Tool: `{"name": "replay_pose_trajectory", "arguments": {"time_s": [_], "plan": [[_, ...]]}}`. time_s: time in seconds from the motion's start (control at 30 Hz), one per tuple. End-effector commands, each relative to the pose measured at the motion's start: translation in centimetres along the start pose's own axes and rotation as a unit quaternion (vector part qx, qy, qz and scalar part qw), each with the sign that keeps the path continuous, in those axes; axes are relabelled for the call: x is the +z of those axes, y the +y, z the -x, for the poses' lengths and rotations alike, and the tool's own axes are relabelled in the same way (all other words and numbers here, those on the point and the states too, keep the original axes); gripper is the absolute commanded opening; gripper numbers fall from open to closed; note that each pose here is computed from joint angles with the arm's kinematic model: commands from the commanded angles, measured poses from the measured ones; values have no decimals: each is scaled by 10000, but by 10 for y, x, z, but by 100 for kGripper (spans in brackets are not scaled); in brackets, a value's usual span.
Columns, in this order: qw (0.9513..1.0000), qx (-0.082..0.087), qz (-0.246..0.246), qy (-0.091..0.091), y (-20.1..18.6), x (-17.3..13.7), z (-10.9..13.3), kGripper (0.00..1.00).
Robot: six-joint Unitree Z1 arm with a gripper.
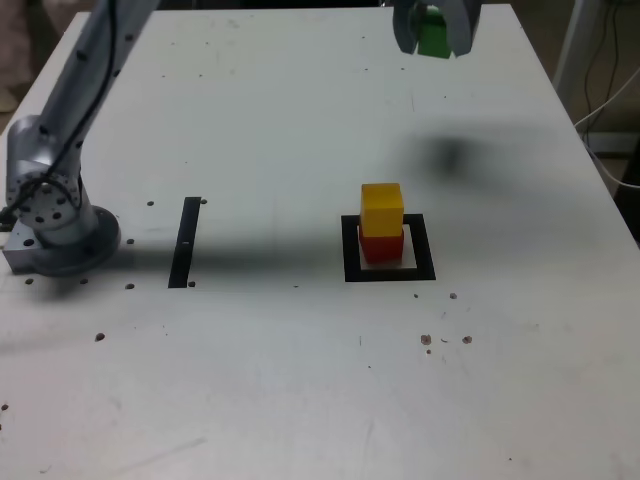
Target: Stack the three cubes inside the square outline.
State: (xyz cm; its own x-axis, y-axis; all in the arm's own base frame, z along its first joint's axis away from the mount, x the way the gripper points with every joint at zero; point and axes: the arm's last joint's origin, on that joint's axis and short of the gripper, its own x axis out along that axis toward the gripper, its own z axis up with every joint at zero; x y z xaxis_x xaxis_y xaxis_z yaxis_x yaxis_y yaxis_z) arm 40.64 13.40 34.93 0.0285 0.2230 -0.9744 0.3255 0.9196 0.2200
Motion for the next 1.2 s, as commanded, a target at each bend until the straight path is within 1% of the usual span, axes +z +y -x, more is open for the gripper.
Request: {"name": "replay_pose_trajectory", "arguments": {"time_s": [0.0, 0.3, 0.47, 0.7, 0.83, 1.17], "plan": [[10000, 23, 68, -14, -11, -5, 12, 30], [9995, -94, 278, 108, -64, -15, 32, 30], [9992, -165, 372, 65, -93, -15, 41, 30], [9971, -424, 629, -14, -126, -18, 50, 30], [9958, -501, 770, -9, -141, -18, 52, 30], [9927, -629, 1023, 120, -180, -18, 43, 30]]}}
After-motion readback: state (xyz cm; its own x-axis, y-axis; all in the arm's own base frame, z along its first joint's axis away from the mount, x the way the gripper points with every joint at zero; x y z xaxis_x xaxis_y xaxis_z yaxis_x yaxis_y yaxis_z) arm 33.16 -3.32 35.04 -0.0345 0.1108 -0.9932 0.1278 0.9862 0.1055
